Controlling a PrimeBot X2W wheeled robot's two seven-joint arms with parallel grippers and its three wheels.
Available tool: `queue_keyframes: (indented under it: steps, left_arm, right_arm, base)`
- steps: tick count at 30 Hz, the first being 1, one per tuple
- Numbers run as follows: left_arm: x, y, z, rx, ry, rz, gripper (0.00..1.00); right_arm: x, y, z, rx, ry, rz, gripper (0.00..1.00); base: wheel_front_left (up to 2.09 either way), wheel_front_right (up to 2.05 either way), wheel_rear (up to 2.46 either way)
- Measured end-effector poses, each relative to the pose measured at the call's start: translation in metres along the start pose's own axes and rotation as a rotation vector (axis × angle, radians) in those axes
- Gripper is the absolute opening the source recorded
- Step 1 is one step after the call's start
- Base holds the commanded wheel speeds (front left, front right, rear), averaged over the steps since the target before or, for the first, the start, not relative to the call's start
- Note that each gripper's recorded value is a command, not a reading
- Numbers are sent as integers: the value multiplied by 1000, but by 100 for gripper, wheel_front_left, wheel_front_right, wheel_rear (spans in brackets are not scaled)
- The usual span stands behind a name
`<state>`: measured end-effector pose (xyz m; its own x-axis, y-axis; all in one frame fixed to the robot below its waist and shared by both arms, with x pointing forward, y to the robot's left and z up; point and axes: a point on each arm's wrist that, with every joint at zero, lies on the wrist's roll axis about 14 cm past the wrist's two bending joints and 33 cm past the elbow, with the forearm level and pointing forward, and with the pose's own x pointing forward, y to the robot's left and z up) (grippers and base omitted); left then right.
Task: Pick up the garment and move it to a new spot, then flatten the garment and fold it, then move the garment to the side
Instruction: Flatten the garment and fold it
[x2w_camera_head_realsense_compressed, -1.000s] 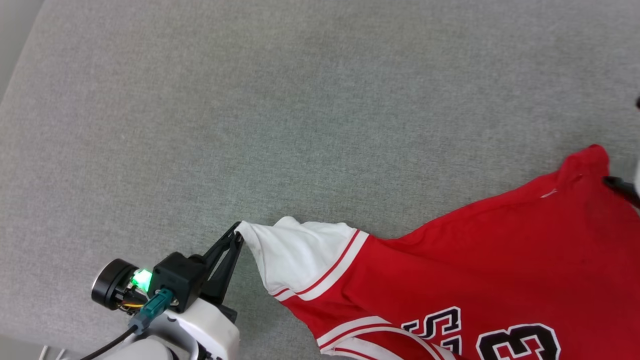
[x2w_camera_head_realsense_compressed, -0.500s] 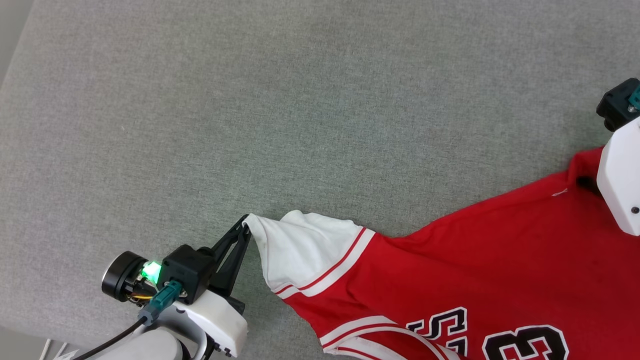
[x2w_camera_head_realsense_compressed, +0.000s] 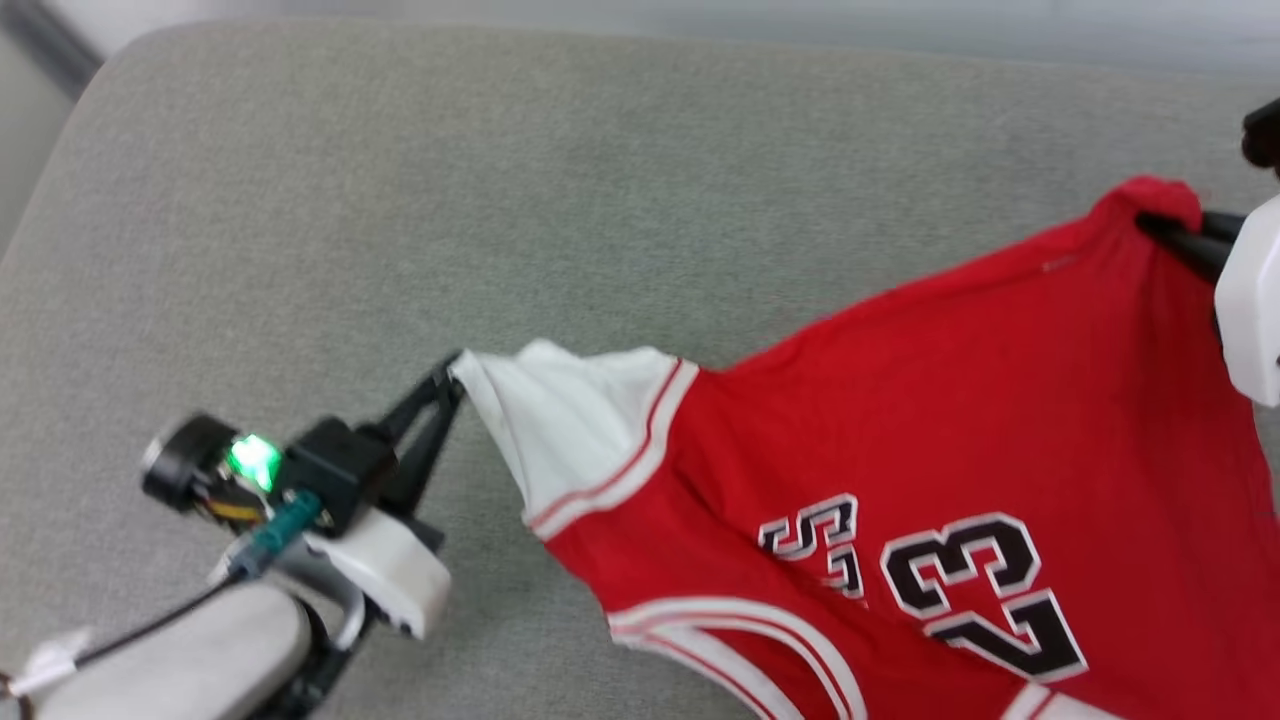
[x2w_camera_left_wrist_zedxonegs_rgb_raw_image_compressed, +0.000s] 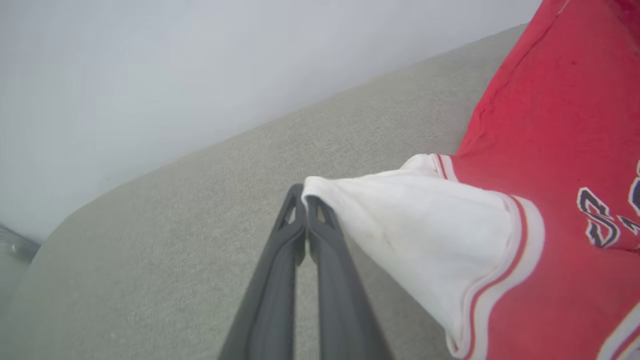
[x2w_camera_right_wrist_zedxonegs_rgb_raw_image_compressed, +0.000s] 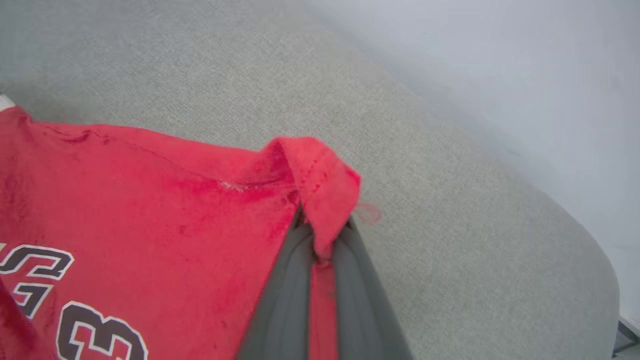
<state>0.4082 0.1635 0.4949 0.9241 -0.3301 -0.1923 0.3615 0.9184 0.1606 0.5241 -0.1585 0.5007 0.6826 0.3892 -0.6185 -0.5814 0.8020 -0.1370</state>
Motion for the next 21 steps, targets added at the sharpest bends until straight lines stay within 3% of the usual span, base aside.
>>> queue_keyframes:
  steps: [9, 21]
  left_arm:
    - [57, 16, 97, 126, -256, -48, 0]
    - [144, 40, 201, 230, -471, -69, 0]
  right_arm:
    - [-34, -30, 69, -9, -314, -110, 0]
    - [-37, -91, 158, -42, -577, -312, 0]
  base:
    - [0, 0, 0]
    - [0, 0, 0]
